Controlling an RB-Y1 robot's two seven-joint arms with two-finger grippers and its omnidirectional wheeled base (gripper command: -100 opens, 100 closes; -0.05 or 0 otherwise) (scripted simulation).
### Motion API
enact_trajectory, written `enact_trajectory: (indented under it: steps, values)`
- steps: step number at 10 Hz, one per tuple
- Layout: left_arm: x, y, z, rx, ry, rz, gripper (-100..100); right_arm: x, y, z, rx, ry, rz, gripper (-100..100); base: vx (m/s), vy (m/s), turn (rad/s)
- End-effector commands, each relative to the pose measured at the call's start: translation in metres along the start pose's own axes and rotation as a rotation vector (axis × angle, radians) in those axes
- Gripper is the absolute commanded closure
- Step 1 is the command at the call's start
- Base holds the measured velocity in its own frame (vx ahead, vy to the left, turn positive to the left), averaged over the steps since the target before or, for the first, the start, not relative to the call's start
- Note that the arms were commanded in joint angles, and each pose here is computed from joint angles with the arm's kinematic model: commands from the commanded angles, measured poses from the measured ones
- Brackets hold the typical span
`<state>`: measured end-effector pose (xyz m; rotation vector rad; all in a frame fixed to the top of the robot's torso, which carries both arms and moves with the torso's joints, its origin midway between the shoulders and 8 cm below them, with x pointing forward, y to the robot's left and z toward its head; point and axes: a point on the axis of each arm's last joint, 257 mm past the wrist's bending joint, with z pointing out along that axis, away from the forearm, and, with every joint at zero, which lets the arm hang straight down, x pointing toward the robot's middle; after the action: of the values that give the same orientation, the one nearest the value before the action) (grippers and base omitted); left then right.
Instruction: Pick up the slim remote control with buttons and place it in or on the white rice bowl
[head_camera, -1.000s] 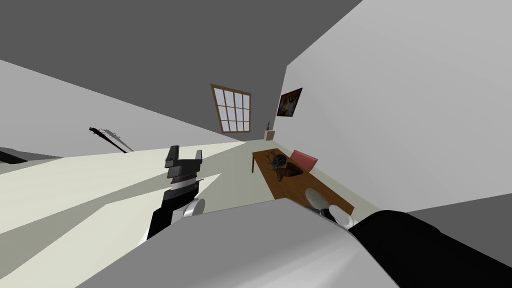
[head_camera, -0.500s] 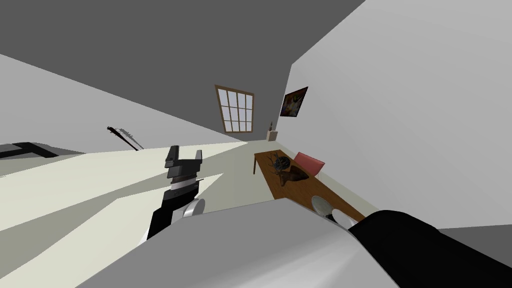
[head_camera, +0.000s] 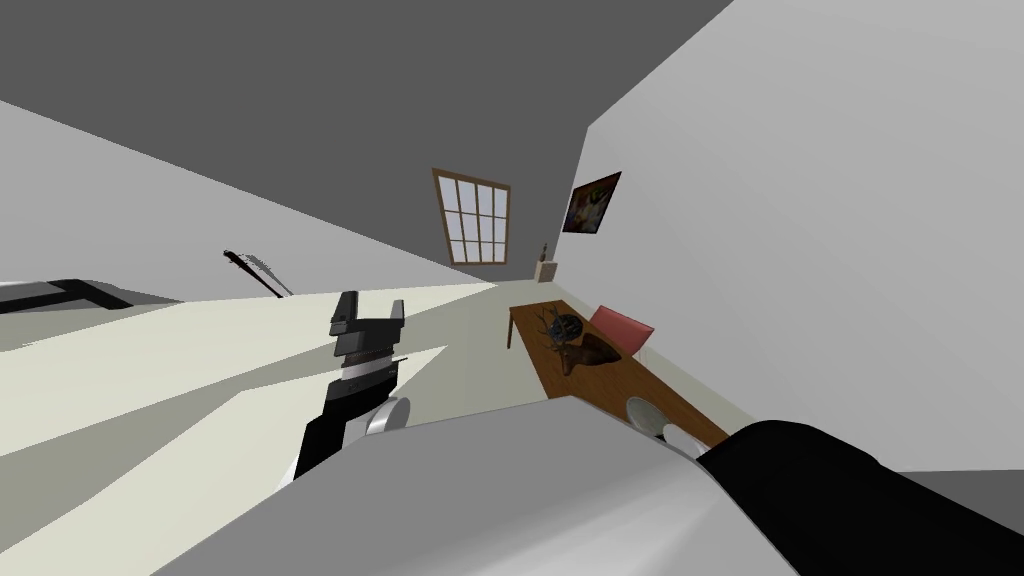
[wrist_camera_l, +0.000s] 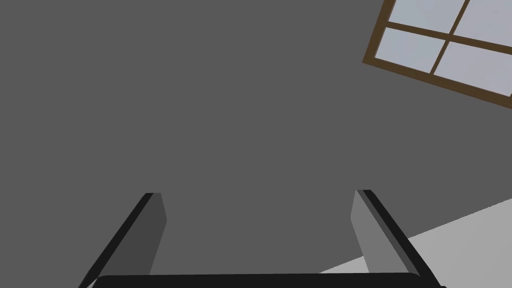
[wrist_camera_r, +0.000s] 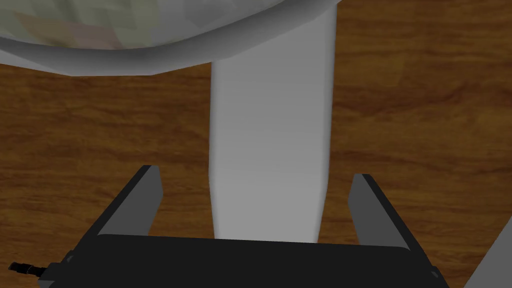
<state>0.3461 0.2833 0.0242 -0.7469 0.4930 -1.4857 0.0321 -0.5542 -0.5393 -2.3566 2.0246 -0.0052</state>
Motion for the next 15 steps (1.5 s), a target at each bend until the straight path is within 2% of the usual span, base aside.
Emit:
enact_trajectory:
  steps: [1, 2, 3, 7, 8, 9, 10, 11, 12, 13, 15]
  values:
    - [0.0, 0.0, 0.0, 0.0, 0.0, 0.0, 0, -0.009, 0.004, 0.012, 0.002, 0.002, 0.007, -100, 0.01, -0.067, 0.051]
    - [0.0, 0.0, 0.0, 0.0, 0.0, 0.0, 0, -0.006, 0.002, 0.008, 0.001, 0.0, 0.005, -100, 0.002, -0.03, 0.013]
    - [0.0, 0.0, 0.0, 0.0, 0.0, 0.0, 0, -0.006, 0.002, 0.008, 0.002, 0.002, 0.004, 100, -0.002, -0.006, -0.012]
    - [0.0, 0.0, 0.0, 0.0, 0.0, 0.0, 0, -0.006, 0.003, 0.008, 0.0, 0.001, 0.005, 100, 0.0, 0.0, 0.0]
    - [0.0, 0.0, 0.0, 0.0, 0.0, 0.0, 0, -0.006, 0.003, 0.008, 0.0, 0.001, 0.005, 0, 0.0, 0.0, 0.0]
    - [0.0, 0.0, 0.0, 0.0, 0.0, 0.0, 0, 0.005, -0.003, -0.004, 0.001, 0.002, -0.003, 100, -0.013, 0.046, -0.085]
    - [0.0, 0.0, 0.0, 0.0, 0.0, 0.0, 0, 0.009, -0.005, -0.009, 0.0, 0.003, -0.007, 100, -0.012, 0.061, -0.075]
    - [0.0, 0.0, 0.0, 0.0, 0.0, 0.0, 0, 0.008, -0.004, -0.006, 0.002, 0.005, -0.007, 100, -0.004, 0.024, -0.011]
    - [0.0, 0.0, 0.0, 0.0, 0.0, 0.0, 0, 0.008, -0.004, -0.007, 0.001, 0.003, -0.006, 0, -0.001, 0.005, 0.0]
    - [0.0, 0.0, 0.0, 0.0, 0.0, 0.0, 0, 0.04, -0.017, -0.027, 0.013, 0.059, -0.021, 100, -0.049, 0.035, -0.014]
    - [0.0, 0.0, 0.0, 0.0, 0.0, 0.0, 0, 0.068, -0.031, -0.047, 0.027, 0.111, -0.037, 100, -0.098, 0.078, 0.012]
